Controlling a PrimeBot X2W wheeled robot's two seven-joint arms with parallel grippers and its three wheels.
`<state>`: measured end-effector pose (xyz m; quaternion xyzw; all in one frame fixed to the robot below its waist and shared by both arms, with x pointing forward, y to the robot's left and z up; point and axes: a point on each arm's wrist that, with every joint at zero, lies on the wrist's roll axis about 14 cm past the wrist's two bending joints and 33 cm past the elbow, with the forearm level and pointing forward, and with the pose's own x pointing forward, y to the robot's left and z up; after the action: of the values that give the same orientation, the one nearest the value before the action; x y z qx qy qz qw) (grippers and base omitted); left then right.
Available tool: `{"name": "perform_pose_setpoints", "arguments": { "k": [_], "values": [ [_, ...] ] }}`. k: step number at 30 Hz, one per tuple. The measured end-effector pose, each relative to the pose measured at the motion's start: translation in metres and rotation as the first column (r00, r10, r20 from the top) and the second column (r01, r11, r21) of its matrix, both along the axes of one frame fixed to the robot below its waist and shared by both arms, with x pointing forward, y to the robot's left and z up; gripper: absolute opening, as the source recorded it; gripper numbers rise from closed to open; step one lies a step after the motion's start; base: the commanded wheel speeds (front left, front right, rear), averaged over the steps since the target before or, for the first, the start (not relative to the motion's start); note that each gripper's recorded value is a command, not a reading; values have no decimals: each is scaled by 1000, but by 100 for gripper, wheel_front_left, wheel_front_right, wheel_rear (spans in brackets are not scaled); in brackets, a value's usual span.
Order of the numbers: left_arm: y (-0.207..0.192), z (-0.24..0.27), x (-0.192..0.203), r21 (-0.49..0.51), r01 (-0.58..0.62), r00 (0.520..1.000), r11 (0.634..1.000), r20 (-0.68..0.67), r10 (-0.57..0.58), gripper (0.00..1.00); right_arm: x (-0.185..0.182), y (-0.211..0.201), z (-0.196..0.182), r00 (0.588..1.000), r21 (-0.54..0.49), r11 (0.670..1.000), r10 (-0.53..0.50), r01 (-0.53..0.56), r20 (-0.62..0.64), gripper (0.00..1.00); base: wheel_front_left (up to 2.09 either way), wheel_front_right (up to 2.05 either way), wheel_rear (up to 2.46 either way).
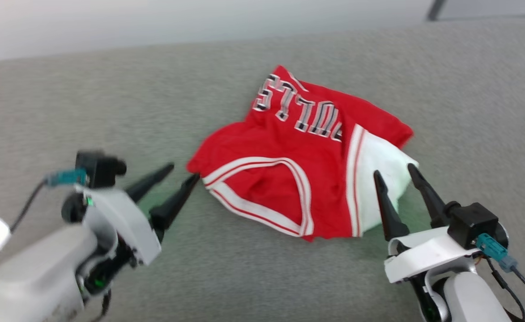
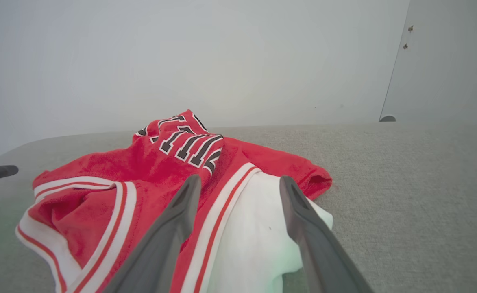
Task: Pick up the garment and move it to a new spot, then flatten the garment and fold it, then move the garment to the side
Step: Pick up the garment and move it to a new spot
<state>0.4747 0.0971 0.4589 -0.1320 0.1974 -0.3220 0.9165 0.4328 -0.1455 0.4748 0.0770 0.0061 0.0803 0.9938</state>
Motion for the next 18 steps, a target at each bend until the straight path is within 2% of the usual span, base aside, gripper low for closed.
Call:
{"name": "perform_pose_setpoints", "arguments": {
  "k": [3, 8, 12, 18],
  "values": [
    [27, -4, -12, -29, -112, 993, 993, -31, 111, 100, 1, 4, 2, 1000, -12, 1000, 10, -10, 1, 100, 0, 0, 0],
    [78, 4, -28, -69, -297, 955, 952, -4, 298, 100, -5, 5, -1, 1000, -23, 1000, 11, -11, -24, 100, 0, 0, 0],
    [112, 6, -51, -44, -387, 920, 921, 42, 389, 100, -14, 5, 2, 1000, -23, 1000, 10, -10, -30, 100, 0, 0, 0],
    [140, 14, -81, -17, -455, 882, 890, 125, 454, 100, -25, -3, 17, 1000, -32, 999, -10, 10, -4, 100, 0, 0, 0]
  ]
}}
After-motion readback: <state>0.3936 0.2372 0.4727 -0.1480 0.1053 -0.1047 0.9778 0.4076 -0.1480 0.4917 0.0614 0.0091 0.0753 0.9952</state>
